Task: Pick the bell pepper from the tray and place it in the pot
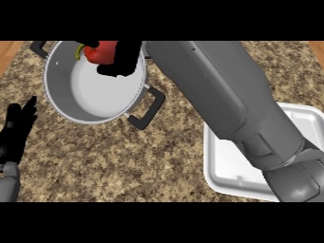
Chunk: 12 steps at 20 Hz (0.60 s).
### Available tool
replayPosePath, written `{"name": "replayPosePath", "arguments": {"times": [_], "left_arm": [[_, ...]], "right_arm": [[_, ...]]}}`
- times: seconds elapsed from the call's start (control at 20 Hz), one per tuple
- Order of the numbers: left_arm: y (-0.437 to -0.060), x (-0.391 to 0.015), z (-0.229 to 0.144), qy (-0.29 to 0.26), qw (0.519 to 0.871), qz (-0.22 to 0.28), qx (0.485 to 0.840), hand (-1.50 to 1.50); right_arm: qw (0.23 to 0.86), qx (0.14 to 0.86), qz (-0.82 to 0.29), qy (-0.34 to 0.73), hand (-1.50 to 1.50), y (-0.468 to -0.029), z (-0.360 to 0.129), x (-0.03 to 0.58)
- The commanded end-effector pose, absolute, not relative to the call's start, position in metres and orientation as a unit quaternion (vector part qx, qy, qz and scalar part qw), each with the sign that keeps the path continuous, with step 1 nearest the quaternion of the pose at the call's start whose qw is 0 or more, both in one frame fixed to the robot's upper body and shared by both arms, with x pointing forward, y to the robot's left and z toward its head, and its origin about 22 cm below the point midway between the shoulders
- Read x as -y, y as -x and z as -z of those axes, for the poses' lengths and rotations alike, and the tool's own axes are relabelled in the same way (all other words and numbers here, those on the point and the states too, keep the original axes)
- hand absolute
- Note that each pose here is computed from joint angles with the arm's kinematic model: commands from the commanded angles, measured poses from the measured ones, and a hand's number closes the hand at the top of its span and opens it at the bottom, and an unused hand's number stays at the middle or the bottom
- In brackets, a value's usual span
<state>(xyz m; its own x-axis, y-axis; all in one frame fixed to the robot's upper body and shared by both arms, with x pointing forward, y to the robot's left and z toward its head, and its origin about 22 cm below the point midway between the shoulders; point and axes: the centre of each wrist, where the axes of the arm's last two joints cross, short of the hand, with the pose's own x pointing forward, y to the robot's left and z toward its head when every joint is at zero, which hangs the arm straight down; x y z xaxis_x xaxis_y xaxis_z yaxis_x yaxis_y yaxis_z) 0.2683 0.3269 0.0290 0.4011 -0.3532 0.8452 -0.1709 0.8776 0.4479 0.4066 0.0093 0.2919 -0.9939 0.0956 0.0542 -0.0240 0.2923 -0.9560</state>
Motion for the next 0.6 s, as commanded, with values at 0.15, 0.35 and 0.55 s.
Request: {"name": "replayPosePath", "arguments": {"times": [0.15, 0.35, 0.55], "left_arm": [[-0.288, -0.311, -0.037, -0.235, 0.798, 0.071, 0.55, 0.0], [-0.278, -0.31, -0.025, -0.229, 0.798, 0.068, 0.553, 0.0], [-0.291, -0.3, -0.027, -0.218, 0.797, 0.078, 0.557, 0.0]], "right_arm": [[0.09, 0.748, -0.657, 0.037, 1.5, -0.405, -0.241, -0.032], [0.15, 0.713, -0.684, 0.031, -1.5, -0.41, -0.223, -0.03], [0.183, 0.723, -0.666, -0.022, -1.5, -0.41, -0.207, -0.029]]}}
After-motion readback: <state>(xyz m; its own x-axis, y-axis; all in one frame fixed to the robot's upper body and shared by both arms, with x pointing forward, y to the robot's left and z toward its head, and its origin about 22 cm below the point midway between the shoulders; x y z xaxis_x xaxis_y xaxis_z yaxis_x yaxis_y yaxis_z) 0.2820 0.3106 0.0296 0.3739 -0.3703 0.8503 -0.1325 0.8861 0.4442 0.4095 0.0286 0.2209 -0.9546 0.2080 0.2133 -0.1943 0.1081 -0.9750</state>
